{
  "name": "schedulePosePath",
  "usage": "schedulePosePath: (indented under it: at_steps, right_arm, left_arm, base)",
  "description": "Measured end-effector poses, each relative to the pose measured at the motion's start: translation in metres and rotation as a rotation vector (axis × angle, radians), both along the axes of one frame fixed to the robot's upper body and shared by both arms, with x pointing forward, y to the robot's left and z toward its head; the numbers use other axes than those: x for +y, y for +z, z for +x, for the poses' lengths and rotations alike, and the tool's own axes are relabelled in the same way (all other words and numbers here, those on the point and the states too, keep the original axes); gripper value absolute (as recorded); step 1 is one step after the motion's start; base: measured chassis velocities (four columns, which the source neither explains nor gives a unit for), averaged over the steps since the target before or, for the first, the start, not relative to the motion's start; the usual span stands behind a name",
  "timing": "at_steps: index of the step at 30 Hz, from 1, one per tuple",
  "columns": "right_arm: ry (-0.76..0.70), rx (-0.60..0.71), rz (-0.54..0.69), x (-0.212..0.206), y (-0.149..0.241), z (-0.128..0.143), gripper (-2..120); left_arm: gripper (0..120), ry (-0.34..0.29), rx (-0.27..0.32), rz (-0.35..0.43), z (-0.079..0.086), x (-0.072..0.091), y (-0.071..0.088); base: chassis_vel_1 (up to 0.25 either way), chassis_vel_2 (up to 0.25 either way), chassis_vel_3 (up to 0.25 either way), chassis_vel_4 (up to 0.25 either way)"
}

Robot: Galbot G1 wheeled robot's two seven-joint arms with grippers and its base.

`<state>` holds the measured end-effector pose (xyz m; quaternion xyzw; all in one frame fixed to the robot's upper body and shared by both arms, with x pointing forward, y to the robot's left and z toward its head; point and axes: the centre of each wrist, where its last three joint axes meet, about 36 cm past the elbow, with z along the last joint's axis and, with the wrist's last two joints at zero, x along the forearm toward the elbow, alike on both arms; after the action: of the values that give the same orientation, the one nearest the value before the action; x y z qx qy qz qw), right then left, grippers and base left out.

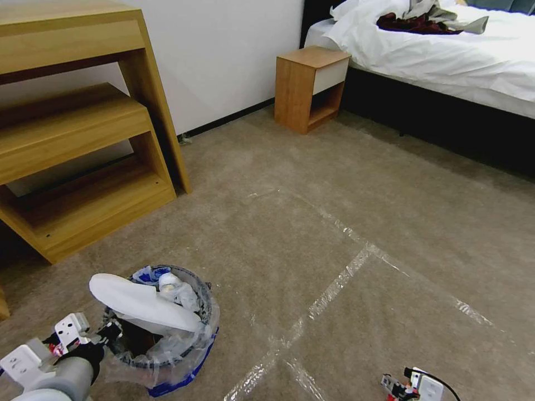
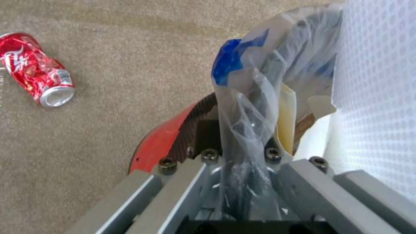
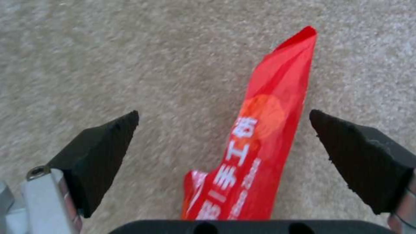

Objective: Pick up the trash bin and place the garbage on the floor into it.

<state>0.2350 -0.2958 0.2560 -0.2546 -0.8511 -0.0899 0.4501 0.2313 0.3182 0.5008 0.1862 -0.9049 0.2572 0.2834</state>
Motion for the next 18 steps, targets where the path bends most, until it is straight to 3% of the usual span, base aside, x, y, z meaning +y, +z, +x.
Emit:
schedulePosePath:
  at_steps: [18]
  right_arm:
    - [0.011, 0.009, 0.017, -0.007, -0.035, -0.008, 100]
  left_arm:
    - [0, -0.009, -0.001, 0.004, 0.003, 0.003, 0.0]
  base:
    - [0.0, 0.0, 0.0, 0.0]
